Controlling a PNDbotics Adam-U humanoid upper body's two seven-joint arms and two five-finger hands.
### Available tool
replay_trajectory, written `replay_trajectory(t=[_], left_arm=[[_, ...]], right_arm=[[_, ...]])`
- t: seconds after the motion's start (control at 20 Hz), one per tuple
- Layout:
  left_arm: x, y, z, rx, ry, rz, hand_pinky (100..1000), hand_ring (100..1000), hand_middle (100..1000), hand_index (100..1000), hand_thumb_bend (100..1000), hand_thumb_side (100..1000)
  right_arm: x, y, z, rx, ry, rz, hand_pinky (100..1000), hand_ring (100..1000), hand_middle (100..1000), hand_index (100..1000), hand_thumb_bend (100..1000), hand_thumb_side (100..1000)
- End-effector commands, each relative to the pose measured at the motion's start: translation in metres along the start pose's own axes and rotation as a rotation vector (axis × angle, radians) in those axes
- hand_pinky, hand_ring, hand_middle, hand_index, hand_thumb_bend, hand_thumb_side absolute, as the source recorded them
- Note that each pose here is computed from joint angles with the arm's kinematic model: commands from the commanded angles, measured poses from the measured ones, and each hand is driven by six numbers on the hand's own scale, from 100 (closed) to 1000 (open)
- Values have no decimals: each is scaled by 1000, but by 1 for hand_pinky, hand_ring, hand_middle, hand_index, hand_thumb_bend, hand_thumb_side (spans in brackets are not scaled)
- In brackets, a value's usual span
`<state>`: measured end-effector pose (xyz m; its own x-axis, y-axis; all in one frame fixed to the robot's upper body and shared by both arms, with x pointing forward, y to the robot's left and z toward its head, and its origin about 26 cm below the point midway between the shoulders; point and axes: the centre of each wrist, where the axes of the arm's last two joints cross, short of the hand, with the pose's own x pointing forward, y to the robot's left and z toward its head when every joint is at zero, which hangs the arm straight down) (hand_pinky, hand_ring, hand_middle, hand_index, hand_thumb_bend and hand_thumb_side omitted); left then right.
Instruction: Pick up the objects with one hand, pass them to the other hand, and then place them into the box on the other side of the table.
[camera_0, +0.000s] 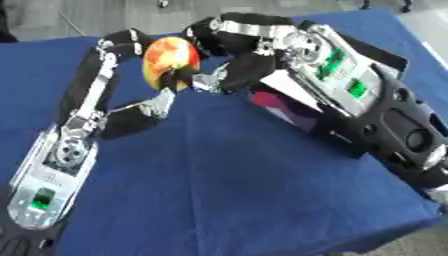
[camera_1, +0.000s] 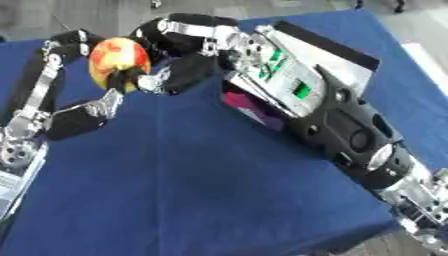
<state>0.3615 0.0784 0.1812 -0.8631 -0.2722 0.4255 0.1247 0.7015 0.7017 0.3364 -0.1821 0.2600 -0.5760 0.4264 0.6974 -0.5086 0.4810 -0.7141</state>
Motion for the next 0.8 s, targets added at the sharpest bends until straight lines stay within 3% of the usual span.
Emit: replay_trajectory(t=[0.05,0.15,0.4,0.45,0.55,0.6,0.7,0.8], left_arm=[[10,7,-10,25,-49,-3,782,635,604,576,100,333],[10,7,-10,28,-47,-3,781,634,603,578,100,298],[10,6,-10,33,-48,5,780,632,600,573,100,274],[10,6,-10,31,-46,5,782,633,602,584,100,200],[8,5,-9,26,-41,5,786,638,611,611,100,182],[7,5,-8,22,-39,3,789,643,621,637,140,247],[5,5,-6,21,-30,-1,802,667,652,700,328,398],[2,5,-5,24,-13,-13,811,684,675,738,400,509]], right_arm=[[6,-4,3,-31,-11,18,873,731,637,598,100,245],[5,-4,3,-37,-14,6,872,730,630,592,100,280],[6,-3,4,-31,-25,-4,870,726,622,585,100,270],[6,-3,4,-27,-29,-5,868,725,621,580,100,213],[6,-2,5,-11,-39,-17,865,718,618,578,100,202],[7,-3,5,-6,-42,-23,864,717,618,579,100,202],[7,-4,6,-5,-46,-29,865,720,617,578,100,193],[7,-5,7,-18,-39,-29,866,732,605,548,100,206]])
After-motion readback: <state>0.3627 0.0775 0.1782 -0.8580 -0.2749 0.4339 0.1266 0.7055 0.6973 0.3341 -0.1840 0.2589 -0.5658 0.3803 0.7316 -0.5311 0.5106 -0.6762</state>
